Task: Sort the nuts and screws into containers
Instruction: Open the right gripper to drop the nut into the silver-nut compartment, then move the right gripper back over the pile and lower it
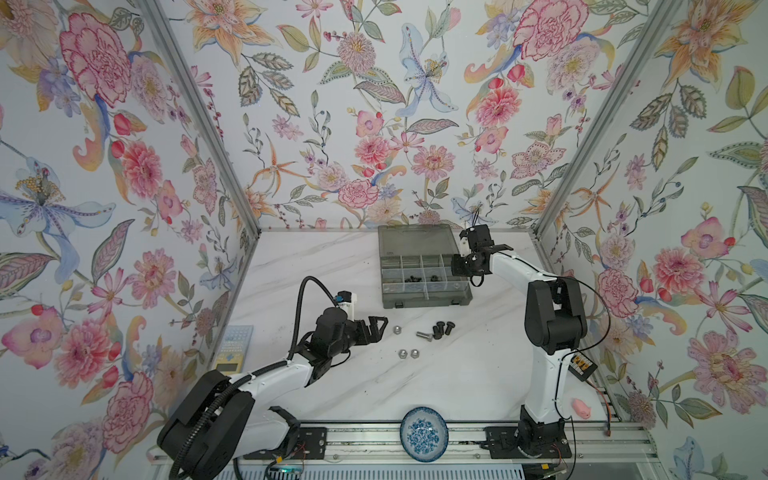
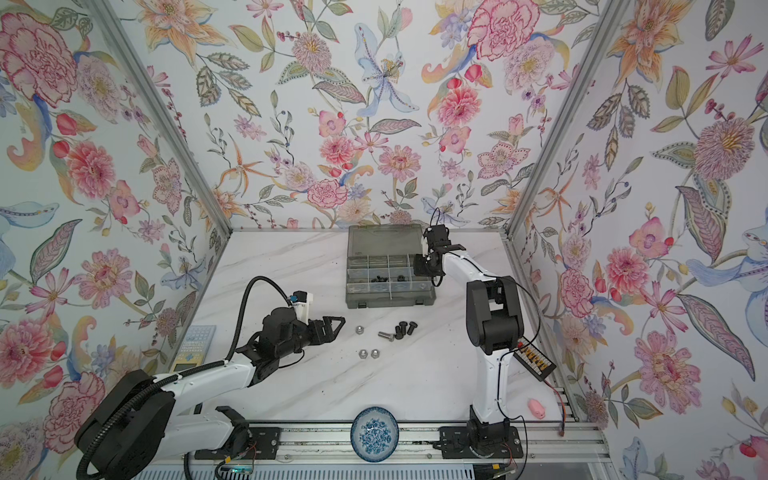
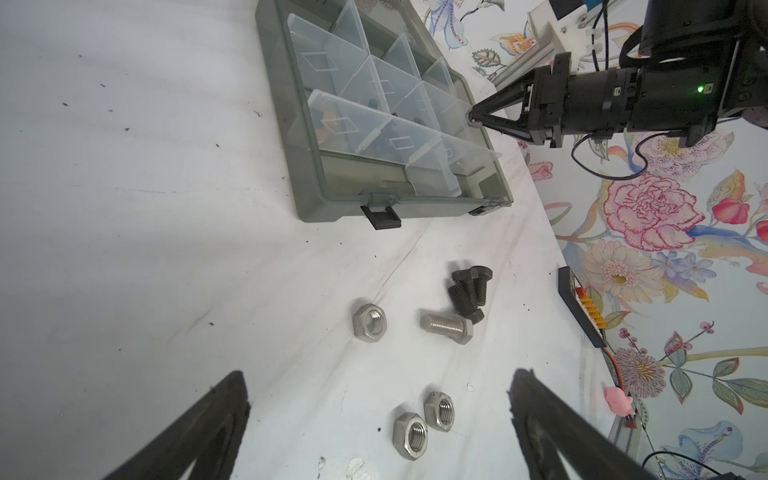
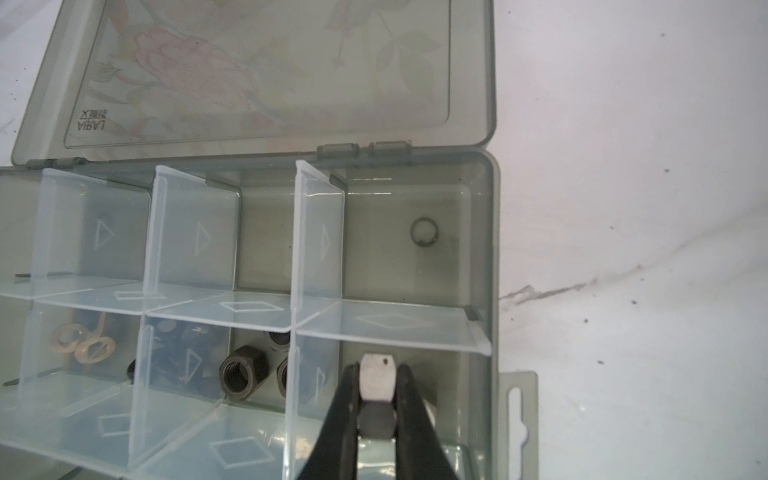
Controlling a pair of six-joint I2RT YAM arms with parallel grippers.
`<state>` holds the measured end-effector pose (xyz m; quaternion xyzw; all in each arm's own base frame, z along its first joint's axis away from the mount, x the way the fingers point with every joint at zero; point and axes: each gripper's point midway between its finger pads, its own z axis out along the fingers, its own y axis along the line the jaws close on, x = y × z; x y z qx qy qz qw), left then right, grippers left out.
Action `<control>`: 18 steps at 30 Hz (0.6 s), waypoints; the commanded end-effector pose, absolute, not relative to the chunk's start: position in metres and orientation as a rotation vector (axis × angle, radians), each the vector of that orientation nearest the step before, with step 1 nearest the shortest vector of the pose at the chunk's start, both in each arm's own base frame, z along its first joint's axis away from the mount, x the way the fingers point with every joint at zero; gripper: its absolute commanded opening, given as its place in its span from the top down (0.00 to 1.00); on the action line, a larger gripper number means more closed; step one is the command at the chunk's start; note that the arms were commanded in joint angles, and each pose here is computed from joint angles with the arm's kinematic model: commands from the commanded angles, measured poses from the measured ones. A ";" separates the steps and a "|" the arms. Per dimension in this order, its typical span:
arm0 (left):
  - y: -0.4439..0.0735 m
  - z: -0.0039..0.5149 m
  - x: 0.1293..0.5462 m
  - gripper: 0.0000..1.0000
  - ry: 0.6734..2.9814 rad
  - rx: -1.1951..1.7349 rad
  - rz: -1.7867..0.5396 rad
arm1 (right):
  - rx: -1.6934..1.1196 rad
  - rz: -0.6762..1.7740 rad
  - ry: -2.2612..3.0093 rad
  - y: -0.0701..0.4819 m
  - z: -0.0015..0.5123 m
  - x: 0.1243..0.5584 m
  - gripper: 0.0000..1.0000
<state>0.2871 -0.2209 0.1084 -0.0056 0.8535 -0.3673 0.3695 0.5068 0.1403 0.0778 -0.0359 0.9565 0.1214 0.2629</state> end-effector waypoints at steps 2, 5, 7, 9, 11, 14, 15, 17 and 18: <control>-0.214 0.105 0.286 0.01 2.201 -0.042 -0.932 | -0.081 0.357 2.589 0.141 0.078 0.511 0.91; -0.214 0.104 0.286 0.01 2.203 -0.042 -0.935 | -0.081 0.359 2.586 0.141 0.080 0.510 0.78; -0.215 0.103 0.286 0.01 2.203 -0.042 -0.938 | -0.085 0.361 2.581 0.141 0.083 0.509 0.68; -0.214 0.102 0.286 0.01 2.205 -0.043 -0.937 | -0.107 0.373 2.570 0.142 0.089 0.507 0.61; -0.214 0.102 0.285 0.01 2.206 -0.045 -0.937 | -0.141 0.393 2.552 0.145 0.097 0.505 0.57; -0.211 0.102 0.284 0.01 2.205 -0.049 -0.928 | -0.202 0.436 2.519 0.151 0.109 0.498 0.55; -0.210 0.101 0.282 0.01 2.207 -0.051 -0.924 | -0.221 0.462 2.500 0.154 0.115 0.494 0.55; -0.207 0.101 0.282 0.00 2.204 -0.057 -0.919 | -0.249 0.511 2.463 0.160 0.126 0.485 0.54; -0.206 0.101 0.281 0.00 2.203 -0.062 -0.916 | -0.262 0.537 2.444 0.163 0.132 0.480 0.54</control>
